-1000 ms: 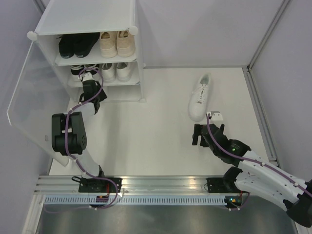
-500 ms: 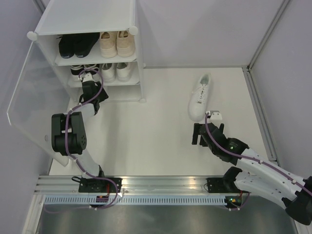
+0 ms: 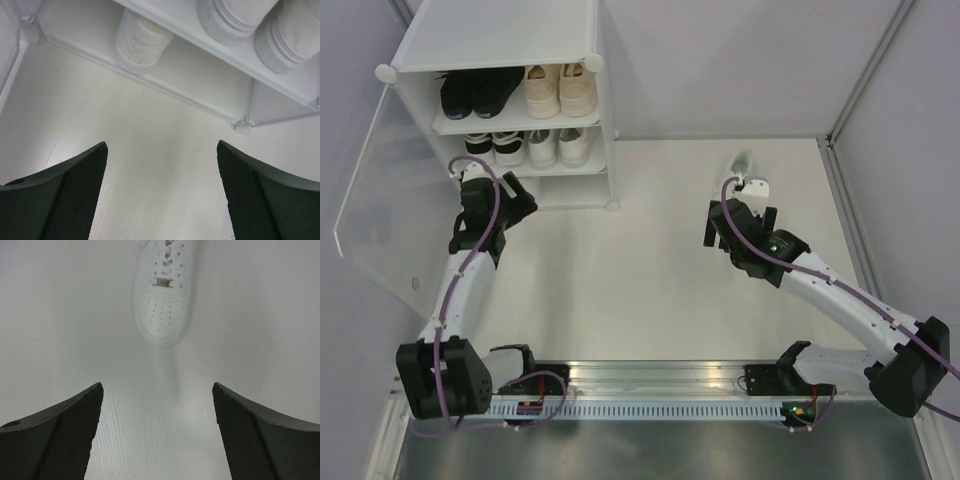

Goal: Place and organize the shoes in the shoe cabinet

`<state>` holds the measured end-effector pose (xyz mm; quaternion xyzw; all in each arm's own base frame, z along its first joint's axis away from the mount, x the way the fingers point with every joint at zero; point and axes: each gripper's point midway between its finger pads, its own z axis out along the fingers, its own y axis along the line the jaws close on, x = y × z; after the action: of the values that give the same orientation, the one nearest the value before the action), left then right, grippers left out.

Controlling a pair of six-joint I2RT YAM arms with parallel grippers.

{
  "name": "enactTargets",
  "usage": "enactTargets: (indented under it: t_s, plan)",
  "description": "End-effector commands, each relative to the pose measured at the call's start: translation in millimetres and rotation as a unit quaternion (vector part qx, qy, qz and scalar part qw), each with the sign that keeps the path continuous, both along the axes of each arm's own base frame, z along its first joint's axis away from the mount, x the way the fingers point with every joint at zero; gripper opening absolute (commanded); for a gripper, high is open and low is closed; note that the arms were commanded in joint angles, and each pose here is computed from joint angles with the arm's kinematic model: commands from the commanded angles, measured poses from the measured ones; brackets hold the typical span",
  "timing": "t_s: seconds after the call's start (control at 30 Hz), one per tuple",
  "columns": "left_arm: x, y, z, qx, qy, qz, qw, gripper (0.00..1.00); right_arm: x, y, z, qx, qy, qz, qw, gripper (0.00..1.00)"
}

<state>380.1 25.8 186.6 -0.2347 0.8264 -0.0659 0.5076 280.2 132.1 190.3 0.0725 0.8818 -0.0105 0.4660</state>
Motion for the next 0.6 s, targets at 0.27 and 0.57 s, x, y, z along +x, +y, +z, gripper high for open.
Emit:
enactTargets:
  t_s: [0.27, 0.57]
  plan:
    - [-108.2, -29.9, 8.3, 0.008, 0.010, -0.082, 0.997, 0.99, 100.4, -57.4, 19.3, 0.015, 0.016, -0.129, 0.991, 0.91]
    - [-111.2, -46.6, 7.8, 0.007, -0.006, -0.117, 0.993, 0.99, 199.1, -94.3, -14.7, 0.055, 0.048, -0.206, 0.976, 0.82]
